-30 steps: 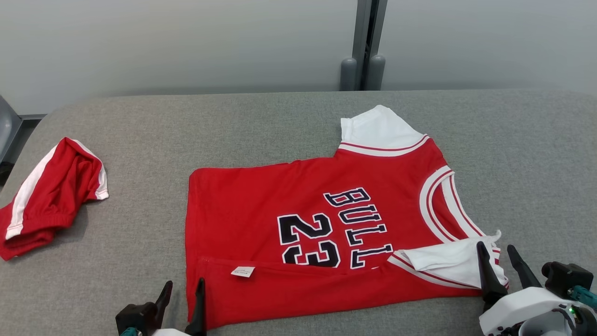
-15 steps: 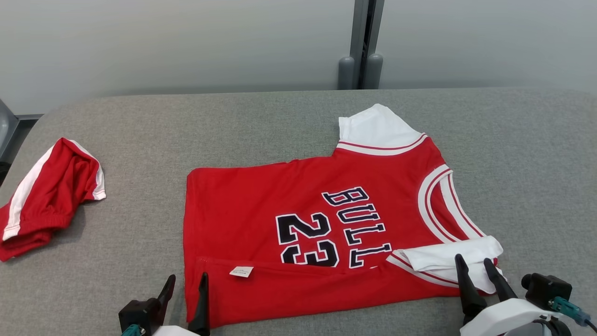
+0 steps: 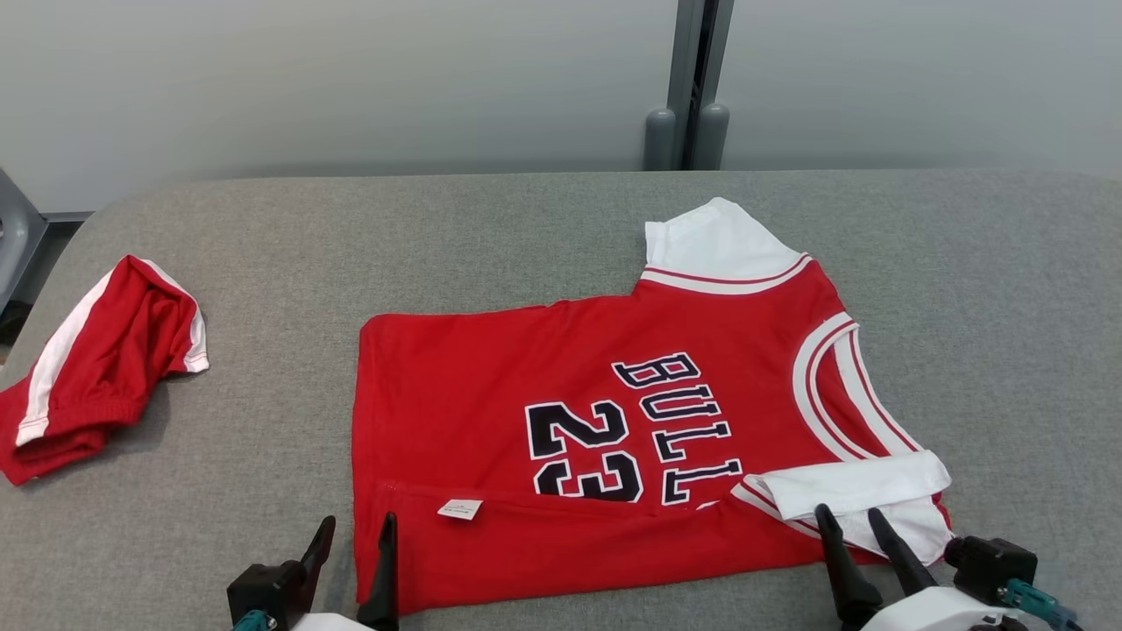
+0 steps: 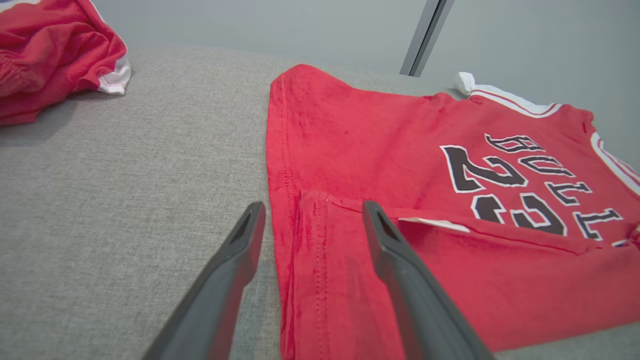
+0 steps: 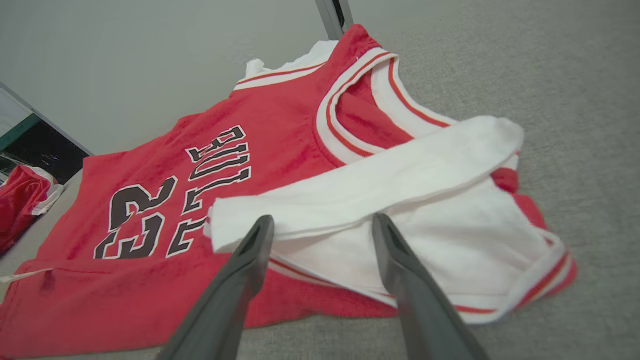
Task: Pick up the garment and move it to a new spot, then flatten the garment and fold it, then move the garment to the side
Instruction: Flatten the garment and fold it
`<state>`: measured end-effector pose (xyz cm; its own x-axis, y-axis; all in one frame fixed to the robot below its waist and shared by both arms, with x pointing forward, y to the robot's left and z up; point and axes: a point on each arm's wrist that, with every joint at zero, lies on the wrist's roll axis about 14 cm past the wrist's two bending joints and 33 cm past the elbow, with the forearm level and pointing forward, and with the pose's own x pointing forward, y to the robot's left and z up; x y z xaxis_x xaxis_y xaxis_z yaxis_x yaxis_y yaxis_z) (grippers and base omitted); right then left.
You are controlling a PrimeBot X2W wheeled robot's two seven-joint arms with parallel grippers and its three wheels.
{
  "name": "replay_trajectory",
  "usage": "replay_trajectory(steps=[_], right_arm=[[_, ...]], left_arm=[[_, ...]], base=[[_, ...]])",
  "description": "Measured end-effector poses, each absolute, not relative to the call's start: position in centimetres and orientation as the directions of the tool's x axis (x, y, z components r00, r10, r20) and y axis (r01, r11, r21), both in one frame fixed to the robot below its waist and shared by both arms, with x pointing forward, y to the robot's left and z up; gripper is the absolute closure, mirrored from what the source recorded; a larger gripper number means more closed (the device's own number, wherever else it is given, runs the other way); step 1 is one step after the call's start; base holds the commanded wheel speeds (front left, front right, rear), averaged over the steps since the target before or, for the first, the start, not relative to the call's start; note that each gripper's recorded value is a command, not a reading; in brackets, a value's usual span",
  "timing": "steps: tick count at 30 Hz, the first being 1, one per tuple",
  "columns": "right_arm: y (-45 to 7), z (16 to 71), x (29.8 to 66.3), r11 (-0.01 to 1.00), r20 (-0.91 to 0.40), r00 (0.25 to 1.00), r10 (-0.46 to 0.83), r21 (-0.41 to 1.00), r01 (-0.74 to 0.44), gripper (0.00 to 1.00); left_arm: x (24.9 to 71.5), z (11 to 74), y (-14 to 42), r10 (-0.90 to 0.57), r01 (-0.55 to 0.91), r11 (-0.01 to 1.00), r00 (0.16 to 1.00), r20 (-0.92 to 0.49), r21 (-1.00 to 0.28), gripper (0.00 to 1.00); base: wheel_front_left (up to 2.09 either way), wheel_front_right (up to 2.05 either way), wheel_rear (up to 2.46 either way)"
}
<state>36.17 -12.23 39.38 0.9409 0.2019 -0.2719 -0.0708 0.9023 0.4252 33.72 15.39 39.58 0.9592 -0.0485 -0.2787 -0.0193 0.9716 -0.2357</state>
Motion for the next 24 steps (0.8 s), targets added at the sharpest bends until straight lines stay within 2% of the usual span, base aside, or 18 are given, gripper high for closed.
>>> replay_trajectory(steps=[8, 13, 16, 21, 24], right_arm=[[-8.7, 40.3, 35.4, 0.88, -0.241, 0.918, 0.314, 0.437, -0.186, 0.0], [-8.1, 40.3, 35.4, 0.877, -0.239, 0.911, 0.335, 0.434, -0.208, 0.02], [-7.9, 40.5, 35.5, 0.871, -0.232, 0.912, 0.339, 0.444, -0.211, 0.08], [-7.9, 41.0, 36.0, 0.867, -0.215, 0.918, 0.332, 0.452, -0.208, 0.27], [-8.5, 40.8, 36.2, 0.87, -0.219, 0.924, 0.314, 0.456, -0.187, 0.29]], left_arm=[[33.7, 39.7, 15.1, -0.059, -0.009, 0.97, 0.96, -0.274, -0.242, 0.0], [33.6, 39.8, 15.2, -0.054, -0.015, 0.97, 0.961, -0.272, -0.243, 0.0], [33.5, 39.7, 15.4, -0.05, -0.02, 0.97, 0.96, -0.276, -0.244, 0.0], [33.5, 39.5, 15.4, -0.048, -0.023, 0.97, 0.959, -0.28, -0.244, 0.0], [33.5, 39.5, 15.4, -0.049, -0.024, 0.968, 0.958, -0.283, -0.248, 0.0]], base=[[0.0, 0.0, 0.0], [0.0, 0.0, 0.0], [0.0, 0.0, 0.0], [0.0, 0.0, 0.0], [0.0, 0.0, 0.0]])
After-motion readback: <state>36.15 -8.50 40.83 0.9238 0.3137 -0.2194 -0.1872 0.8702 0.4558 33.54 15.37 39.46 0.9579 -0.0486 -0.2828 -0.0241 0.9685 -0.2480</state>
